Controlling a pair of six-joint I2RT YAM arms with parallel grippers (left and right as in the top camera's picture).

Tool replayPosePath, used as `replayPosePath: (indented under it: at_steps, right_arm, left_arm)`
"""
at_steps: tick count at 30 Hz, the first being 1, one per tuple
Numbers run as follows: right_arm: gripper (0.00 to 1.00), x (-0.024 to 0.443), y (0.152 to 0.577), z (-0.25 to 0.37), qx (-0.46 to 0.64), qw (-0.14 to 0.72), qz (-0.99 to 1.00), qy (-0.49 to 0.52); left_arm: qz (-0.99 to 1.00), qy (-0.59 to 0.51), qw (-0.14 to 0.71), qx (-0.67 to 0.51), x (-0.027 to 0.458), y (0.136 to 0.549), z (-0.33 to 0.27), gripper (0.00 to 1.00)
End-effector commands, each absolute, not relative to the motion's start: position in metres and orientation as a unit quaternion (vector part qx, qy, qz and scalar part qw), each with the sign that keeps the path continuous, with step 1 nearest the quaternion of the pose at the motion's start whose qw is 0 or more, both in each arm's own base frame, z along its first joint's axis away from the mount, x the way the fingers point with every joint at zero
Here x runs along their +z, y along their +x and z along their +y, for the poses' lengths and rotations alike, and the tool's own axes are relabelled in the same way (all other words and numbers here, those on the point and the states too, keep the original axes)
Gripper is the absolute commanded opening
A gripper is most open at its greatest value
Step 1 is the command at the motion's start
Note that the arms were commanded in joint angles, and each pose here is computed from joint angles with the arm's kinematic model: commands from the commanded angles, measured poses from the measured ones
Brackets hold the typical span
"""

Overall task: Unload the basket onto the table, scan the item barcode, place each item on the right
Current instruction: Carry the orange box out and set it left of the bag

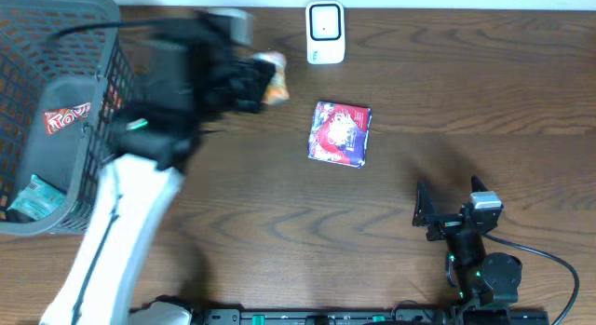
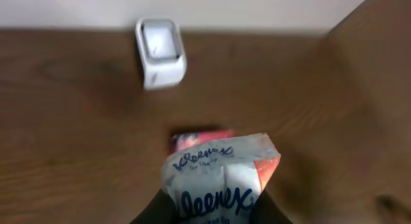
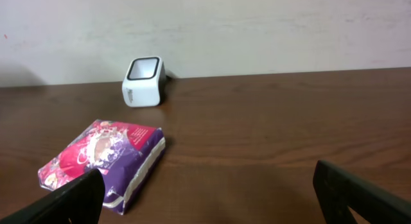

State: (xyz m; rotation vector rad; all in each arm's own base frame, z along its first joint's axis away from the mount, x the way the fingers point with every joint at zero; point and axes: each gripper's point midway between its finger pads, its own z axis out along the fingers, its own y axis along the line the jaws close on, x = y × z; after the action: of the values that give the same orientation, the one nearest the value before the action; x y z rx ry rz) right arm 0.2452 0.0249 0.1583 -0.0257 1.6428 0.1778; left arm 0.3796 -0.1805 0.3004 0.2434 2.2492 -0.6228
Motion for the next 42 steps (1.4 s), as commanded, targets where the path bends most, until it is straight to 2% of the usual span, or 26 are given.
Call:
replayPosePath:
  at_steps: [1, 5, 9, 12, 15, 20, 25, 28, 31, 36, 38, 39, 40, 42]
  right_arm:
    - [0.99, 0.157, 0.245, 0.025, 0.074, 0.677, 0.732, -0.016]
    - [0.99, 0.157, 0.245, 0.025, 0.075, 0.677, 0.732, -0.016]
    - [0.99, 0.157, 0.245, 0.025, 0.075, 0.677, 0.732, -0.016]
    - [0.99, 0.157, 0.245, 0.025, 0.075, 0.677, 0.732, -0.016]
    - [0.99, 0.157, 0.245, 0.025, 0.074, 0.677, 0.732, -0.016]
    - [0.99, 0.157, 0.245, 0.025, 0.075, 0.677, 0.732, -0.016]
    - [0.99, 0.157, 0.245, 0.025, 0.075, 0.677, 0.732, -0.016]
    - [0.99, 0.157, 0.245, 0.025, 0.075, 0.677, 0.732, -0.016]
    - [0.99, 0.157, 0.245, 0.025, 0.075, 0.677, 0.732, -0.016]
    - [0.99, 0.157, 0.245, 0.025, 0.074, 0.677, 0.732, -0.016]
    - [0.99, 0.157, 0.245, 0.025, 0.074, 0.677, 0.732, -0.016]
    - [0.99, 0.157, 0.245, 0.025, 0.075, 0.677, 0.732, -0.016]
    - [0.99, 0.157, 0.245, 0.025, 0.075, 0.677, 0.732, -0.016]
    - [0.99, 0.157, 0.245, 0.025, 0.075, 0.677, 0.732, -0.016]
  left_arm:
    - [0.915, 0.093, 0.388, -0.064, 0.248, 0.410, -0.163, 0.08]
    - [0.937, 0.097, 0.334, 0.023, 0.181, 0.425, -0.164, 0.08]
    - [0.960, 0.135, 0.245, -0.017, 0.112, 0.416, -0.194, 0.08]
    - [0.965, 0.154, 0.204, -0.065, 0.084, 0.407, -0.218, 0.08]
    - [0.968, 0.149, 0.190, -0.066, 0.065, 0.408, -0.224, 0.08]
    - [0.980, 0.088, 0.155, -0.090, 0.041, 0.401, -0.232, 0.09]
    - [0.971, 0.111, 0.133, -0.165, 0.042, 0.388, -0.267, 0.09]
    - [0.967, 0.107, 0.122, -0.197, 0.046, 0.380, -0.284, 0.13]
    - [0.964, 0.109, 0.132, -0.202, 0.049, 0.383, -0.290, 0.13]
    - [0.973, 0.077, 0.164, -0.144, 0.045, 0.405, -0.257, 0.17]
    - [0.975, 0.067, 0.166, -0.133, 0.044, 0.410, -0.247, 0.37]
    - [0.975, 0.064, 0.165, -0.132, 0.043, 0.411, -0.245, 0.53]
    - [0.976, 0.061, 0.165, -0.131, 0.044, 0.412, -0.241, 0.59]
    - [0.975, 0.054, 0.169, -0.131, 0.047, 0.416, -0.235, 0.64]
